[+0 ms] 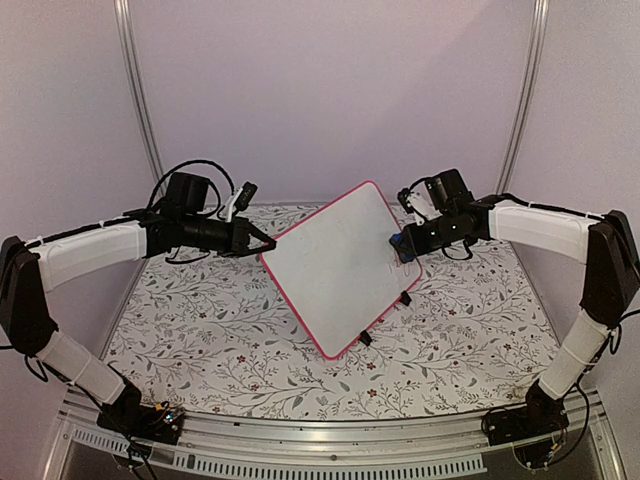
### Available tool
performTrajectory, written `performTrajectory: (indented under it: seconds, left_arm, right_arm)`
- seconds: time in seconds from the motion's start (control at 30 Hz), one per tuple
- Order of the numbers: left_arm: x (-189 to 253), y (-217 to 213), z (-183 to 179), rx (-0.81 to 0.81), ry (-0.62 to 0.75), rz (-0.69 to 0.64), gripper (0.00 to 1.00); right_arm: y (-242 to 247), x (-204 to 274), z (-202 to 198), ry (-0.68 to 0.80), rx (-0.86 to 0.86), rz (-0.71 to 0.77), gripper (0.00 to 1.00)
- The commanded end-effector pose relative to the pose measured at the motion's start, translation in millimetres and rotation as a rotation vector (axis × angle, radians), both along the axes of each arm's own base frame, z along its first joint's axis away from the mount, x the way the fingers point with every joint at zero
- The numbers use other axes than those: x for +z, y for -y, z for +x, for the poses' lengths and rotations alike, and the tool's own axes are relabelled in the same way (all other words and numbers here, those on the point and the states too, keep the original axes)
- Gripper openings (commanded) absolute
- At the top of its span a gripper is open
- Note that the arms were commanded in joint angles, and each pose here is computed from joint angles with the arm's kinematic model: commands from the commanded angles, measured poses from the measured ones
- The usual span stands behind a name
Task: Erase the whiteboard
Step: Erase the whiteboard at the center of the board.
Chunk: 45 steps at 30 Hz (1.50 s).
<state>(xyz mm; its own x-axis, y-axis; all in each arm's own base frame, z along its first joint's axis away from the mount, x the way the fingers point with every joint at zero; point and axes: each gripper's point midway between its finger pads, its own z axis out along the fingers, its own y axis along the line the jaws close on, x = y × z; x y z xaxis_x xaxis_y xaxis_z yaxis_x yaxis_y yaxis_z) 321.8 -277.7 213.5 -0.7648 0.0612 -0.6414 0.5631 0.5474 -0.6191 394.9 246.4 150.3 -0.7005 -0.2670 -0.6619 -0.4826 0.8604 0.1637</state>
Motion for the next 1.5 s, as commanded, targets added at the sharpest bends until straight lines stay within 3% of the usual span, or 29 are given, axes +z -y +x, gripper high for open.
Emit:
performTrajectory:
  seconds: [0.0,0.43,0.8,1.47]
  left_arm:
    - [19,-2,-1,-0.009,0.078,-0.02,0.0]
    - [18,0,-2,-0.024,0.065,-0.032,0.0]
    - [17,0,-2,-0.024,0.062,-0.033,0.0]
    - [15,1,-2,-0.024,0.055,-0.028,0.0]
  right_arm:
    - [-5,-9,2,-0.016,0.035,0.009,0.0]
    - [-15,-51,-8,-0.102,0.069,0.048,0.0]
    - [3,-97,-44,-0.218,0.035,0.026,0.0]
    - [23,-110,-70,-0.298,0.021,-0.052,0.0]
